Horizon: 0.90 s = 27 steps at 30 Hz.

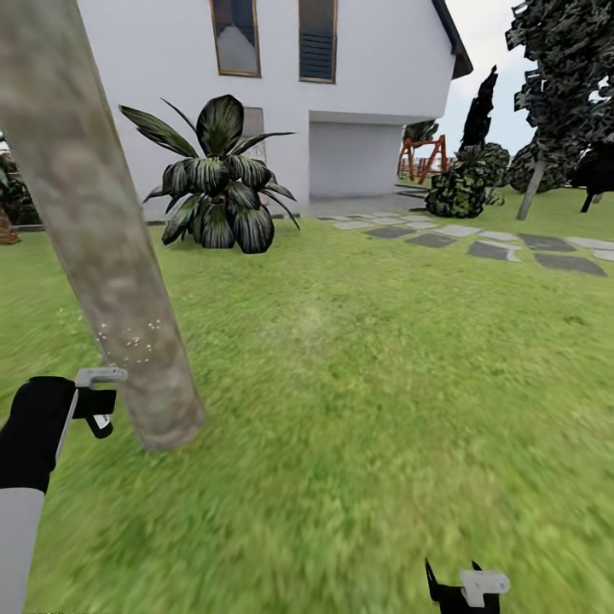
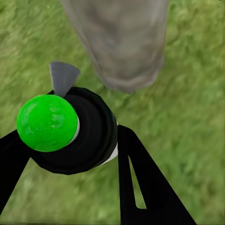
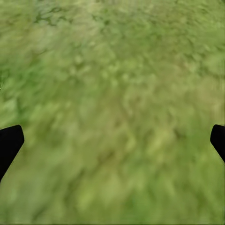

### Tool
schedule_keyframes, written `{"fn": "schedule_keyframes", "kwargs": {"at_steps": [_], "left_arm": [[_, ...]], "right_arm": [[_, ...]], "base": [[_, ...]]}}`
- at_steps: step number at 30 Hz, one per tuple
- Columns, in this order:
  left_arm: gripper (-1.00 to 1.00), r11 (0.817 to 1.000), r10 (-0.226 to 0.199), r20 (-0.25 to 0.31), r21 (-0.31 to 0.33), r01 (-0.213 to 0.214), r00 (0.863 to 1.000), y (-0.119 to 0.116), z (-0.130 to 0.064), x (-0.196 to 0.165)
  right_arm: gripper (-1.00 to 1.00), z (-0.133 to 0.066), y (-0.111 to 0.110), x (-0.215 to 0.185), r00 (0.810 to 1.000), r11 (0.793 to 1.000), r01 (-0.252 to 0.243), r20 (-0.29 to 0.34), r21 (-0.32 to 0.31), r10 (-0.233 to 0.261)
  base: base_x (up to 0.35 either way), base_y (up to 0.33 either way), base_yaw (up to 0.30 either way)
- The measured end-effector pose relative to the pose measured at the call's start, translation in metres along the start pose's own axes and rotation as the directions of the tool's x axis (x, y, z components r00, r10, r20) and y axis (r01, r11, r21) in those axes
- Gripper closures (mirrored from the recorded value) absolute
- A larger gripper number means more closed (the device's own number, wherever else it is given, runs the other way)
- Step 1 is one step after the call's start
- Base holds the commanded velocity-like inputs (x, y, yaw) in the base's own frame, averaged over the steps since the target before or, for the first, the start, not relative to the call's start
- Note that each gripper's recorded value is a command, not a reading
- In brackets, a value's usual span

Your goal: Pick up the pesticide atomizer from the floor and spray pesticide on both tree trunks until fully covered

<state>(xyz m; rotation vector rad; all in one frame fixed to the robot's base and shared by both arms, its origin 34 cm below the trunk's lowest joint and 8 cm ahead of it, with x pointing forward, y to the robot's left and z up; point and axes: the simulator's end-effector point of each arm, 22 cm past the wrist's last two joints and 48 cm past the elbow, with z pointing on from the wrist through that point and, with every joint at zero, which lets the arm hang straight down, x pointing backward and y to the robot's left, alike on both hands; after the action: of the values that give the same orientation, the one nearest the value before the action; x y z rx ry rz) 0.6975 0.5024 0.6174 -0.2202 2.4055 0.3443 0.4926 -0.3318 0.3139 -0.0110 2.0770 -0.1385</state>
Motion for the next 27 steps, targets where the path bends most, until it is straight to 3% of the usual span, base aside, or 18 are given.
{"fn": "schedule_keyframes", "kwargs": {"at_steps": [10, 15, 27], "left_arm": [[1.00, 1.000, 0.005, -0.016, -0.002, -0.005, 1.000, -0.002, 0.004, 0.008], [1.00, 1.000, 0.017, -0.055, -0.004, -0.017, 0.998, -0.003, 0.011, 0.034], [1.00, 1.000, 0.023, -0.072, 0.000, -0.023, 0.997, -0.007, 0.015, 0.046]], "right_arm": [[-1.00, 0.000, 0.000, 0.000, 1.000, 1.000, 0.000, 0.000, 0.000, 0.000], [-1.00, 0.000, 0.000, 0.000, 1.000, 1.000, 0.000, 0.000, -0.001, 0.000], [-1.00, 0.000, 0.000, 0.000, 1.000, 1.000, 0.000, 0.000, 0.000, 0.000]], "base": [[0.237, -0.158, 0.276], [0.178, -0.180, 0.257], [0.134, -0.242, 0.018]]}}
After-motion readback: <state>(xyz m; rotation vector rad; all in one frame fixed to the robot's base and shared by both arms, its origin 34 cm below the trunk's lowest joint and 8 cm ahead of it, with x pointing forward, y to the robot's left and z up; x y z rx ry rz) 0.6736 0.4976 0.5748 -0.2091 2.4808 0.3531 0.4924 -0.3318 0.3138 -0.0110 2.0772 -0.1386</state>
